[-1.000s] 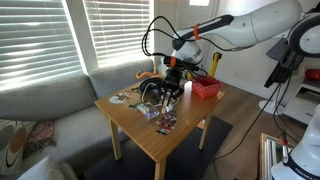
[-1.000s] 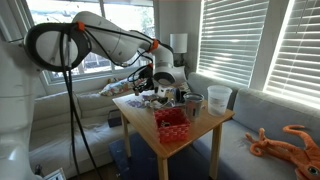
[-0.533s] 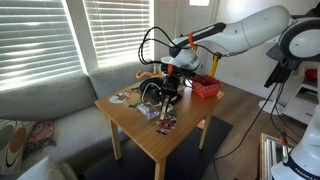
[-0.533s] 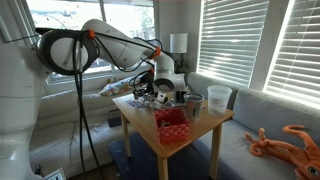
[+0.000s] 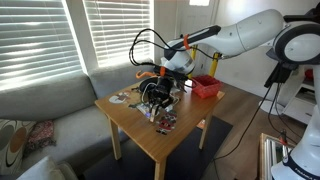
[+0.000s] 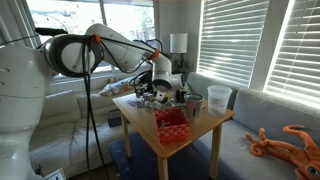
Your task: Pick up the topmost wooden block from the table and place it standing vertically upwards on the table
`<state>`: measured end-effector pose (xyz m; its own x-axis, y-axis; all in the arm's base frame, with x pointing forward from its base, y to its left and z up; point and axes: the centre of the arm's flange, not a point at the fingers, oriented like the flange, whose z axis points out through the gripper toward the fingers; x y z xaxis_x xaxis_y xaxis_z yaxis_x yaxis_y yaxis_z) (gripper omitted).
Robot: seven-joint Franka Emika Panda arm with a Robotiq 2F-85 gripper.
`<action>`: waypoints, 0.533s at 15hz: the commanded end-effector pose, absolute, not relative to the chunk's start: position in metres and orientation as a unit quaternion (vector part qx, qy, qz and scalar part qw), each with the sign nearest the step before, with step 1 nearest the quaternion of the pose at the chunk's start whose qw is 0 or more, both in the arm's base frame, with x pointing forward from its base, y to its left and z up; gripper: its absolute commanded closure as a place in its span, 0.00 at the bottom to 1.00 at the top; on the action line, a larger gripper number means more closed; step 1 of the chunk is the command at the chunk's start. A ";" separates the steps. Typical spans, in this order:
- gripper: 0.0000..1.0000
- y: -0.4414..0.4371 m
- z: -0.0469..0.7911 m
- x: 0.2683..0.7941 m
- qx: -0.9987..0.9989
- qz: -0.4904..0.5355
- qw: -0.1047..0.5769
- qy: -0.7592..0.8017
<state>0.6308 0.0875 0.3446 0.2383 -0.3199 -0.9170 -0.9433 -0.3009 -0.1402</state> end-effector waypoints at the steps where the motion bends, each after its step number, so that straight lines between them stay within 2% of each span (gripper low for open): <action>1: 0.96 0.096 0.345 0.648 -0.669 0.415 0.399 0.469; 8: 0.96 0.099 0.333 0.651 -0.649 0.429 0.397 0.487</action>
<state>0.6412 0.0920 0.3350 0.1931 -0.2949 -0.9358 -0.9639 -0.2350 -0.1249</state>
